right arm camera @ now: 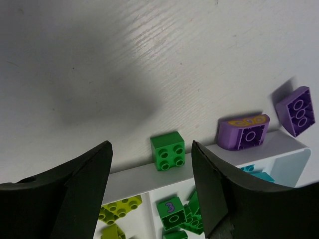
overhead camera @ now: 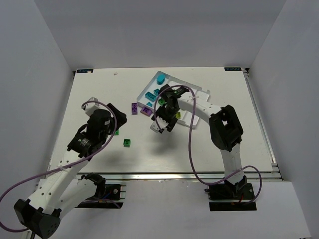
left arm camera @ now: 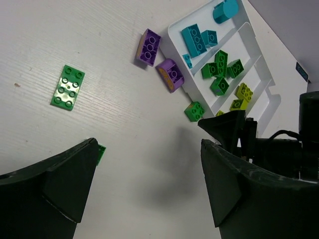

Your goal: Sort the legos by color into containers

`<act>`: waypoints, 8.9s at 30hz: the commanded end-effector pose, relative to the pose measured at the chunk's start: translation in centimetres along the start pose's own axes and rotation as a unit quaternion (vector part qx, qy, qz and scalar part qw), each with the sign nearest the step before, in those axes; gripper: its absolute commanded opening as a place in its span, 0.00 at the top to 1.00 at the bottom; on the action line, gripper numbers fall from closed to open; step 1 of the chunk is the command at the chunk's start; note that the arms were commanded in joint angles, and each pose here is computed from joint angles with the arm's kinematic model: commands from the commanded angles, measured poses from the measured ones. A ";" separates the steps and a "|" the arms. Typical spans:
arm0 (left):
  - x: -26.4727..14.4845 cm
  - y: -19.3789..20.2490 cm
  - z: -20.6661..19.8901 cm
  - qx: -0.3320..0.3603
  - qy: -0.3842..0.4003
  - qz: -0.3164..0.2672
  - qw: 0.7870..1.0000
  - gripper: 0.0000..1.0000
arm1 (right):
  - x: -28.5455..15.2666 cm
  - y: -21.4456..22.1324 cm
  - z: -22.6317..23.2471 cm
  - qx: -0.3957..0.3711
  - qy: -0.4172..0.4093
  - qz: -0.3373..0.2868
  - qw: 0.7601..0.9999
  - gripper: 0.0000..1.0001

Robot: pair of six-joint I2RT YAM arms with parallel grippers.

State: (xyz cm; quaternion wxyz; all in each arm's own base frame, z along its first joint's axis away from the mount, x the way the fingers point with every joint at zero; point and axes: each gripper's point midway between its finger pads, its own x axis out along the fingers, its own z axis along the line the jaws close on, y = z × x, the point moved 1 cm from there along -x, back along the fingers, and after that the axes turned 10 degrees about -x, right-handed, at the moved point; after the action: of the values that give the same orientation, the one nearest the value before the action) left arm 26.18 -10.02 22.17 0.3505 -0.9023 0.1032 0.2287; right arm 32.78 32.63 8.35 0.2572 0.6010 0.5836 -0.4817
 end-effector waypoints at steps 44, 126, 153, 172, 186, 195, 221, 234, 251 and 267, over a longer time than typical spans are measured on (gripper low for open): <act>-0.3 1.3 3.9 -0.082 -0.040 -0.013 0.996 0.09 | -0.9 -2.8 -4.8 0.110 0.064 -0.077 0.989 0.91; 8.7 12.2 11.6 0.227 -0.219 0.237 0.919 0.34 | -18.1 0.5 -1.0 0.539 0.328 -0.271 0.727 0.50; 19.4 12.6 -11.8 0.143 0.079 0.269 0.949 0.99 | -23.7 5.8 5.1 0.615 0.457 -0.205 0.610 0.37; 22.0 12.3 -16.5 0.146 0.092 0.253 0.952 0.27 | -21.6 4.6 6.7 0.606 0.430 -0.184 0.643 0.11; 12.2 2.7 -8.0 0.146 0.027 0.112 0.983 0.41 | -18.8 3.0 5.5 0.595 0.338 -0.210 0.698 0.28; 8.9 2.2 6.0 0.153 -0.142 0.126 0.970 0.34 | -17.4 1.9 4.1 0.592 0.320 -0.179 0.718 0.47; 16.0 4.3 14.1 0.226 -0.256 0.233 0.911 0.34 | -17.1 2.1 4.3 0.598 0.321 -0.155 0.718 0.32; 14.2 7.8 11.3 0.148 -0.146 0.276 0.938 0.94 | -18.2 2.2 4.3 0.592 0.335 -0.131 0.721 0.31; 17.9 14.2 -13.4 0.151 0.163 0.293 0.930 0.96 | -21.0 3.8 4.9 0.618 0.389 -0.124 0.672 0.94; 26.3 13.8 -17.6 0.205 0.103 0.247 0.941 0.27 | -20.4 2.9 5.9 0.599 0.392 -0.119 0.688 0.37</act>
State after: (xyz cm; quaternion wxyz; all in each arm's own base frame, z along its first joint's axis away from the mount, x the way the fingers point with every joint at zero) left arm 49.91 -32.98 9.31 0.4320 -0.7709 0.4211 0.2045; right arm 37.18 17.66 21.67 -0.4875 0.6721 0.2528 -0.4967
